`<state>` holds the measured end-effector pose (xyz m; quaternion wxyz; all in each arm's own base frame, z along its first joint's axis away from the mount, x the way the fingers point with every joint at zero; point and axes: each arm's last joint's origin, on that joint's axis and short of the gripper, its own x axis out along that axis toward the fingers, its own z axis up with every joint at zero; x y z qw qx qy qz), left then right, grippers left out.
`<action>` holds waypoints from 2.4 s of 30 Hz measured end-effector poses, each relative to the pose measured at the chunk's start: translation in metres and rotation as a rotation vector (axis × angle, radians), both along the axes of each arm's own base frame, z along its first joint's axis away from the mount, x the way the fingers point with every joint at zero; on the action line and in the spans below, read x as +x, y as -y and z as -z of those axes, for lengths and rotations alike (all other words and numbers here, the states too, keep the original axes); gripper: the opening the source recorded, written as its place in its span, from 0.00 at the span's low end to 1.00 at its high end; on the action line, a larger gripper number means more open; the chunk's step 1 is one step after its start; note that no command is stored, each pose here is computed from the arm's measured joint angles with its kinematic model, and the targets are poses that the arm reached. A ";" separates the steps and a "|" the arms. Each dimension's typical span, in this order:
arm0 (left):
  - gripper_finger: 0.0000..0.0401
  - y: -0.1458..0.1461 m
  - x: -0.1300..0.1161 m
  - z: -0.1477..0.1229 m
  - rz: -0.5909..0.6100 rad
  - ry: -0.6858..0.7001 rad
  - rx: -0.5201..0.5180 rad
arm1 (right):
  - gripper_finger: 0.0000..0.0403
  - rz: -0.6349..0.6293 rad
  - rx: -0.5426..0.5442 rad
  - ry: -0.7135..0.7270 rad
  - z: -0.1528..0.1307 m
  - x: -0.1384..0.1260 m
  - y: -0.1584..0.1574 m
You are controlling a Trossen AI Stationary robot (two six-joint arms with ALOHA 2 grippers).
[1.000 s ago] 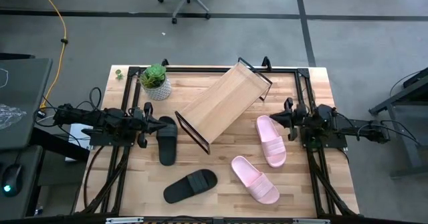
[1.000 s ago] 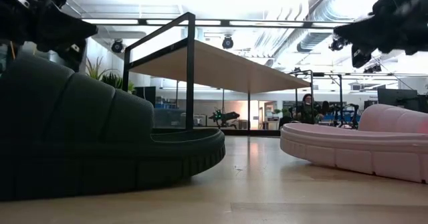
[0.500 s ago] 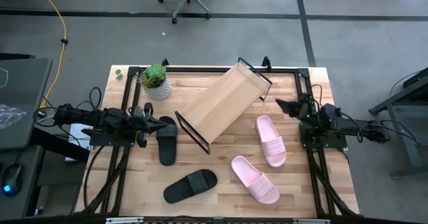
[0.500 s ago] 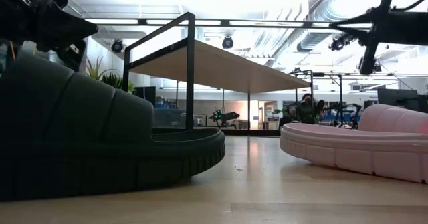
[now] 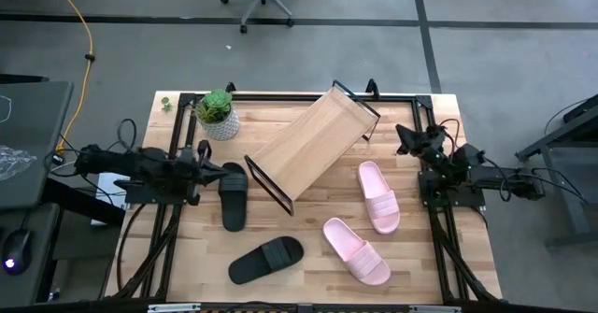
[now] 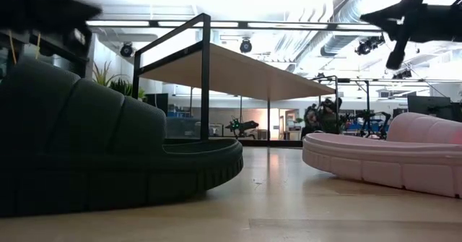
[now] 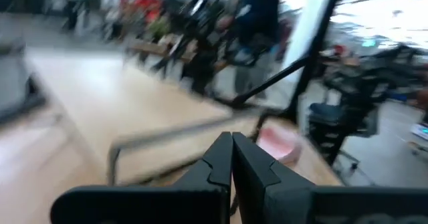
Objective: Pick and place slides into the shelf
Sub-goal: Put the bottom black slide on the shelf
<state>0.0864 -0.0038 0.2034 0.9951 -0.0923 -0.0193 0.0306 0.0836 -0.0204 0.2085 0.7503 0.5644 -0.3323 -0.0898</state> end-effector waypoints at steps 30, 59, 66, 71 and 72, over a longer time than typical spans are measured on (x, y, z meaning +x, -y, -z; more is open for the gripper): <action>0.00 0.024 0.051 -0.096 0.284 -0.863 -0.005 | 0.00 -0.294 -0.052 -0.125 0.009 0.017 -0.007; 0.00 0.182 0.128 -0.035 -0.032 -0.611 -0.718 | 0.00 -0.560 -0.131 -0.171 0.012 0.021 -0.014; 0.00 0.196 0.142 -0.004 -0.117 -0.620 -0.809 | 0.00 -0.624 -0.117 -0.165 0.012 0.021 -0.016; 0.00 0.199 0.146 0.007 -0.152 -0.634 -0.838 | 0.00 -0.634 -0.122 -0.166 0.012 0.021 -0.016; 0.00 0.199 0.146 0.008 -0.156 -0.638 -0.834 | 0.00 -0.634 -0.124 -0.166 0.012 0.021 -0.016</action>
